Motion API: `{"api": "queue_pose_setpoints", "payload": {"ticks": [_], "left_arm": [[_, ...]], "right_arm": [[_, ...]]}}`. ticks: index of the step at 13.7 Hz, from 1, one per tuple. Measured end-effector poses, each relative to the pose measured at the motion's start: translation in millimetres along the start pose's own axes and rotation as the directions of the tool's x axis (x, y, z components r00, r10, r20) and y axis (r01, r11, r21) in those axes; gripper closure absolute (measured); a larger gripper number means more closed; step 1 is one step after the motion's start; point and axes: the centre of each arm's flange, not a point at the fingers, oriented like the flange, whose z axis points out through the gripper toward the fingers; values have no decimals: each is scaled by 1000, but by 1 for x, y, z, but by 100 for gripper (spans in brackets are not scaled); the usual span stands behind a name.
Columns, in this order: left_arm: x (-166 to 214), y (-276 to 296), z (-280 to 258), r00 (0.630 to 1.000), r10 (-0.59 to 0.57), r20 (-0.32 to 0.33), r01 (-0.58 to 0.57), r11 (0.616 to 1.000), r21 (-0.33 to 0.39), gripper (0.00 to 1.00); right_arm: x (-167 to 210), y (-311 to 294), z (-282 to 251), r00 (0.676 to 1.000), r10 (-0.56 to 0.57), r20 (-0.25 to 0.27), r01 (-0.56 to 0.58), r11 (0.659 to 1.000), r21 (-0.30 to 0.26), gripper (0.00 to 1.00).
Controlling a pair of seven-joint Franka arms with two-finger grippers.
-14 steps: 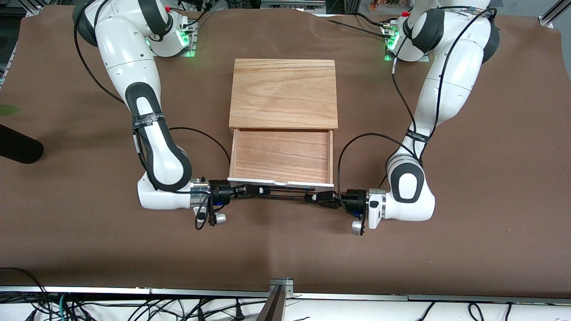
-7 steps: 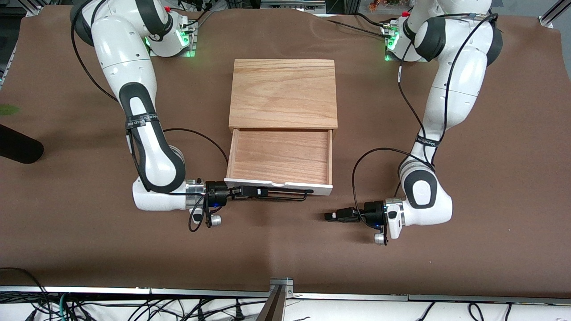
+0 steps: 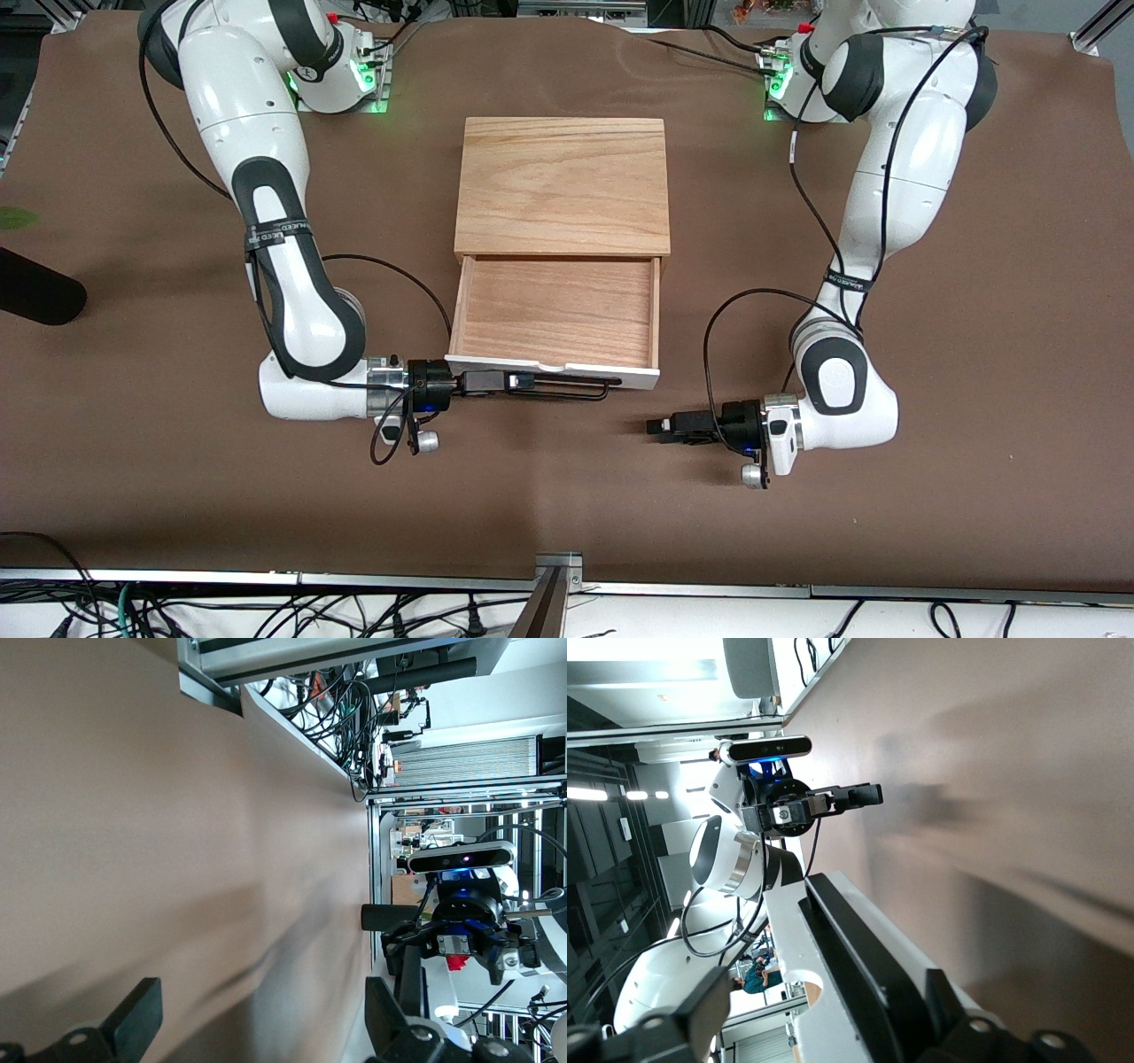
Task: Pull top drawer with both arms simultaneously
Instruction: 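Open both grippers and release the handle ends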
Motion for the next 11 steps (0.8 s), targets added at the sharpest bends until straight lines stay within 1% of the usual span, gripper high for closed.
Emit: {"api": "queue_pose_setpoints", "payload": {"ticks": [2,4,7,11], "left_arm": [[6,12,-5,1000,14,-4,-14,1000,6,0],[11,27,-14,1000,16,15,-17,999,49,0],[13,38,-22,1000,14,25,-15,998,61,0],[13,37,-22,1000,12,26,-14,998,61,0]], "right_arm": [[0,-3,-1,1000,15,-1,-15,1000,1,0],[1,-5,-3,1000,13,-4,-13,1000,-2,0],[4,-13,-11,1000,-30,-4,30,999,-37,0],[10,-3,-27,990,-139,-16,138,989,-61,0]]}}
